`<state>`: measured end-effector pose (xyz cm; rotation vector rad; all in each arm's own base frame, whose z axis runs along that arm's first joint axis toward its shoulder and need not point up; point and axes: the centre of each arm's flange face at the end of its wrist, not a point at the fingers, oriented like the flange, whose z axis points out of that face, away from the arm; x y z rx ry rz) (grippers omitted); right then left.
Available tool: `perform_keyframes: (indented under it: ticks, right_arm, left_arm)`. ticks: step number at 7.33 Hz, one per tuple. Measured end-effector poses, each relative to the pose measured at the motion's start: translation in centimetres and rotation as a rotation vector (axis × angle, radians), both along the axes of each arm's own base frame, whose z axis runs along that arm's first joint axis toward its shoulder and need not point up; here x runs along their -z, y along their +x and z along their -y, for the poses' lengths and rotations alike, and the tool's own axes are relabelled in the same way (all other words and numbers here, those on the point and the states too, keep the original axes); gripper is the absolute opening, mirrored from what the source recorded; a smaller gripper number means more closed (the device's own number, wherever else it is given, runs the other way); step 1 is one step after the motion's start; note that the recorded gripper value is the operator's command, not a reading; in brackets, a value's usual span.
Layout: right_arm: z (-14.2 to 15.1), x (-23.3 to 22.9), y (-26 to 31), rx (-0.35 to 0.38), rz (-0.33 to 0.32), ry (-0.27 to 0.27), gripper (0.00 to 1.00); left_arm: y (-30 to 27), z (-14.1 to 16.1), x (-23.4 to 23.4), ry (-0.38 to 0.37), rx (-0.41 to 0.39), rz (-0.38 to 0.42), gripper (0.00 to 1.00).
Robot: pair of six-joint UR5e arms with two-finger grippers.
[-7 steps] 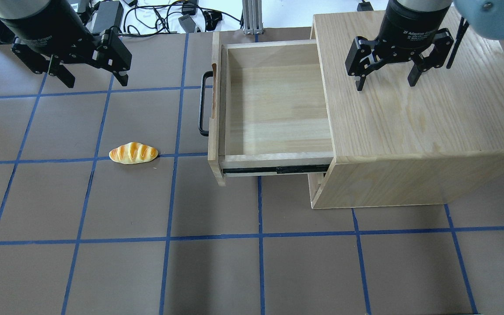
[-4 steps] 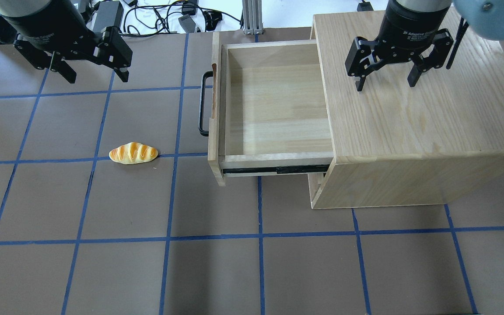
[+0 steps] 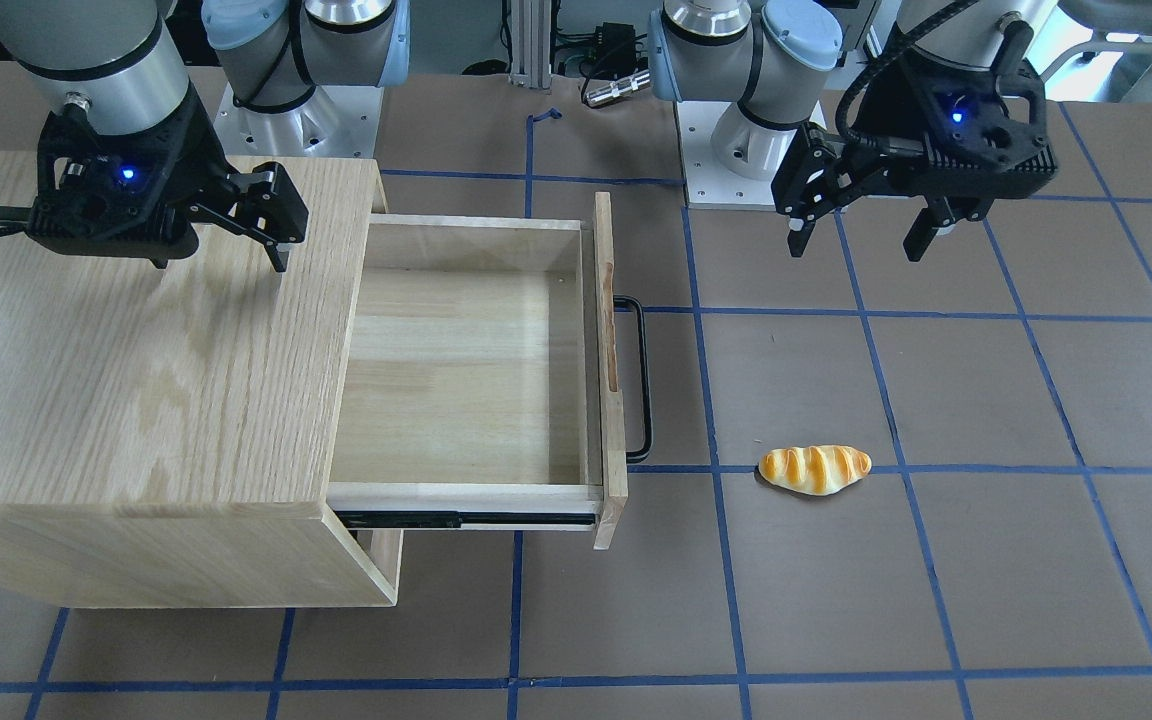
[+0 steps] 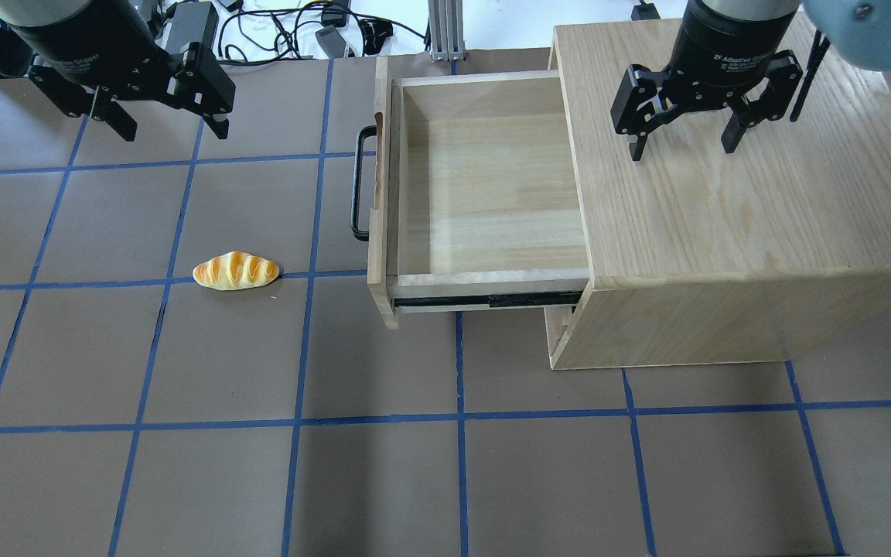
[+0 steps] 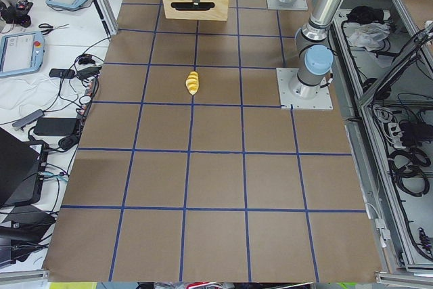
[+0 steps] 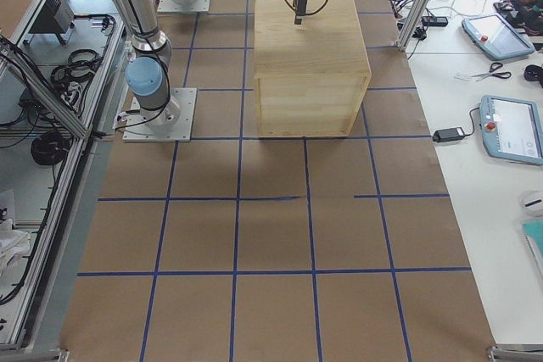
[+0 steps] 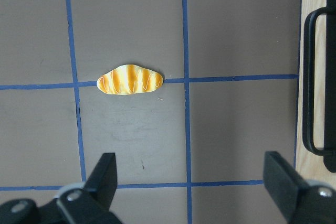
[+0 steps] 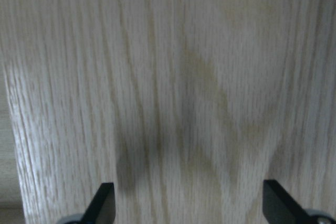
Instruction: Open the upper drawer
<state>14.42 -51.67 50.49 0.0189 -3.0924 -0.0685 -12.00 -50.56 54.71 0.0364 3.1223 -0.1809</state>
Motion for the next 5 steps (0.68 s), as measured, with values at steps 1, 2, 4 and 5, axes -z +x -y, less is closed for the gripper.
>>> perform_keyframes:
  ticks: [1, 2, 4, 5]
  right_arm:
    - [-0.01, 0.00, 0.02, 0.000, 0.000, 0.000, 1.00]
    - [-0.01, -0.01, 0.05, -0.001, 0.000, 0.000, 1.00]
    - [-0.02, -0.01, 0.06, -0.001, 0.000, 0.000, 1.00]
    - [-0.02, 0.01, 0.06, -0.001, 0.000, 0.000, 1.00]
  left_arm:
    - [0.00, -0.03, -0.04, -0.001, 0.000, 0.000, 1.00]
    - [0.00, -0.11, -0.15, -0.003, 0.000, 0.000, 1.00]
    - [0.00, -0.08, -0.19, -0.006, -0.001, 0.000, 1.00]
    - [0.00, -0.02, -0.13, -0.007, -0.001, 0.000, 1.00]
